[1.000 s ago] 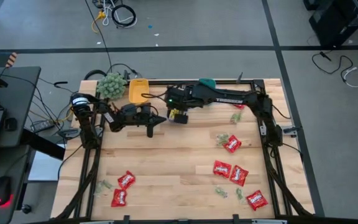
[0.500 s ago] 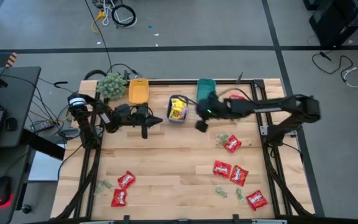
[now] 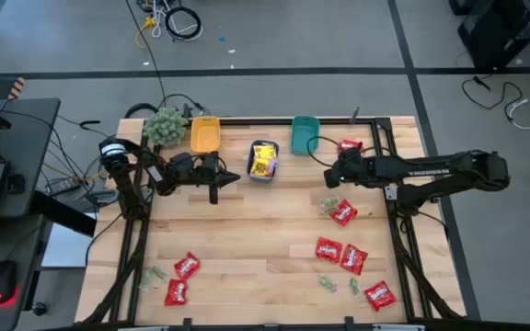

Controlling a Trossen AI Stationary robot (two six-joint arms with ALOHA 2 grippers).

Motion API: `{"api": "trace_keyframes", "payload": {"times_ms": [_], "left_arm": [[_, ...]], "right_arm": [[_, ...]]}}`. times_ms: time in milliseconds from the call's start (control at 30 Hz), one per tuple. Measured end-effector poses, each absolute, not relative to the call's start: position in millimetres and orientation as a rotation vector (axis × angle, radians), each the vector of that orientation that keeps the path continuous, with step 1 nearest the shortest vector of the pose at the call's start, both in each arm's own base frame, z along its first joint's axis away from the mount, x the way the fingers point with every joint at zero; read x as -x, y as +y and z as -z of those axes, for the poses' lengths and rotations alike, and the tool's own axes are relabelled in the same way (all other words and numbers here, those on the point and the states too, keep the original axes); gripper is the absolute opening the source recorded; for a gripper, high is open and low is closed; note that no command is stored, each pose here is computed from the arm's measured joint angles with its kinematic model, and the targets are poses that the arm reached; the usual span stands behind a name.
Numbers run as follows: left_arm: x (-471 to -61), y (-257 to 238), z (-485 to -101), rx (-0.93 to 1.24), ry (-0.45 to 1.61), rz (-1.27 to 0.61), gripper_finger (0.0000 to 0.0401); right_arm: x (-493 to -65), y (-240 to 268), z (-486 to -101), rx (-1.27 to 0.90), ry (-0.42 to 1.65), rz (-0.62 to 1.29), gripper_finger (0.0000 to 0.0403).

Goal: Sort candy
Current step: Put the green gummy into the green bin

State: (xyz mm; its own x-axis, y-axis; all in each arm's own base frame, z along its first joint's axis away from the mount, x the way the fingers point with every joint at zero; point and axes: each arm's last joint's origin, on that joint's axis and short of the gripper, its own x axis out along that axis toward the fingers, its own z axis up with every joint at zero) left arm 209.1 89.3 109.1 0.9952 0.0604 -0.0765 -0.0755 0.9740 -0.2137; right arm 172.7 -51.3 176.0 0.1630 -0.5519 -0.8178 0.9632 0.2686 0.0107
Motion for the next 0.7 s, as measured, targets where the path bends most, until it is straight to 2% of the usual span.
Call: {"api": "trace_keyframes", "payload": {"times_ms": [233,400,500,567,700], "left_arm": [[-209.0,89.3,-108.1,0.222,0.079,-0.07,0.0001],[-209.0,89.3,-108.0,0.223,0.08,-0.071,0.0001],[-209.0,89.4,-107.9,0.223,0.081,-0.073,0.0001],[-209.0,89.4,-107.9,0.223,0.081,-0.074,0.0001],[-209.0,89.5,-107.7,0.224,0.082,-0.077,0.0001]], "right_arm": [[-158.9,-54.1,-152.3,-0.702,0.896,1.376,0.0147],[-154.8,-56.4,-140.1,-0.721,0.926,1.448,0.0158],[-155.1,-57.2,-134.8,-0.71,0.955,1.463,0.0144],[-156.6,-57.6,-132.2,-0.694,0.974,1.455,0.0119],[-159.0,-57.7,-131.0,-0.649,1.011,1.414,0.0029]]}}
